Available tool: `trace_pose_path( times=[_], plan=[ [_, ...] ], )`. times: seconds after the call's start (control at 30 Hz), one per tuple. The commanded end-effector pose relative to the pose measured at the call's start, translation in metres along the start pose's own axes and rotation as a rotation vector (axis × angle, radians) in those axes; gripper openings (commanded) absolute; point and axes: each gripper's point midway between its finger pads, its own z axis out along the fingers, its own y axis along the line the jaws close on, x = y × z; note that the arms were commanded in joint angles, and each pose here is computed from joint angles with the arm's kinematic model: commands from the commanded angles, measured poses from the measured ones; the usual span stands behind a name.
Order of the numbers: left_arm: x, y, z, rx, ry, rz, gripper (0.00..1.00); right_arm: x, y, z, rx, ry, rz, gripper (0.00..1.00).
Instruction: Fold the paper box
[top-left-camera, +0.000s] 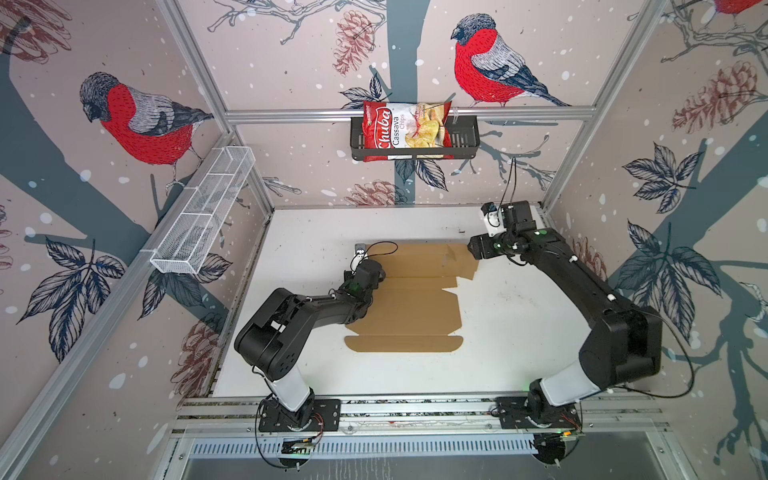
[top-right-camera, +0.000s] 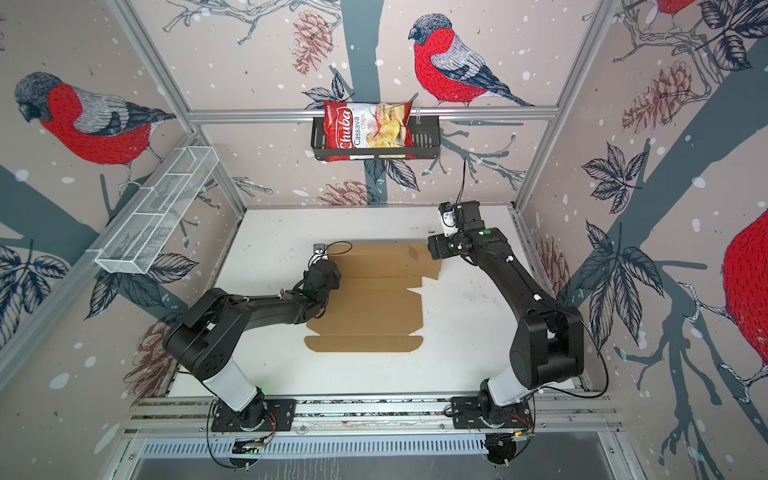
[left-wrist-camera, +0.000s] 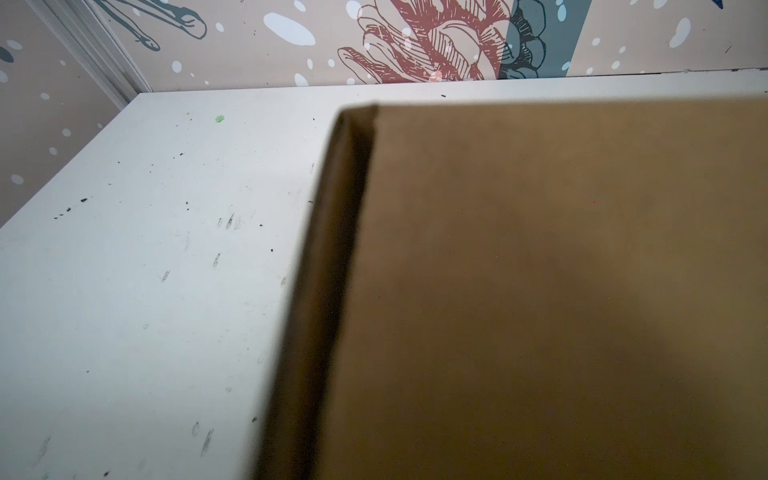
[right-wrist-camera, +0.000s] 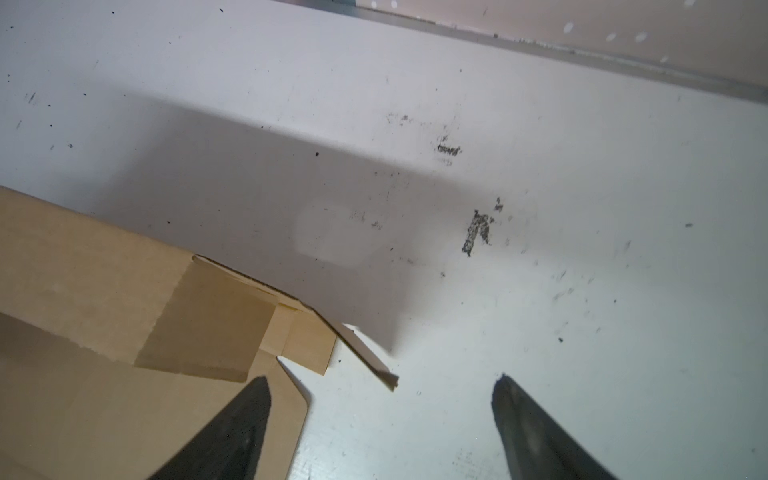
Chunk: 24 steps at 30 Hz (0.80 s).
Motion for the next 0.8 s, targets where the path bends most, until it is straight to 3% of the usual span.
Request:
trace_pose_path(
  times=[0.0, 0.2, 0.43, 0.63, 0.77],
  plan=[
    [0.022, 0.003, 0.002, -0.003, 0.083, 0.084, 0.00, -0.006, 0.005, 0.004, -0.029, -0.082, -0.094, 0.84],
    [0.023, 0.002, 0.003, -0.001, 0.086, 0.089, 0.00, -0.001, 0.004, 0.021, -0.045, -0.084, -0.165, 0.81],
    [0.024, 0.001, 0.004, -0.002, 0.087, 0.091, 0.00, 0.005, 0.014, 0.047, -0.168, -0.052, -0.240, 0.75],
    [0.023, 0.002, 0.005, -0.008, 0.086, 0.088, 0.00, 0.013, 0.036, 0.041, -0.297, -0.047, -0.310, 0.48],
    [0.021, 0.003, 0.006, -0.014, 0.089, 0.078, 0.00, 0.021, 0.041, 0.035, -0.303, -0.047, -0.343, 0.32]
  ],
)
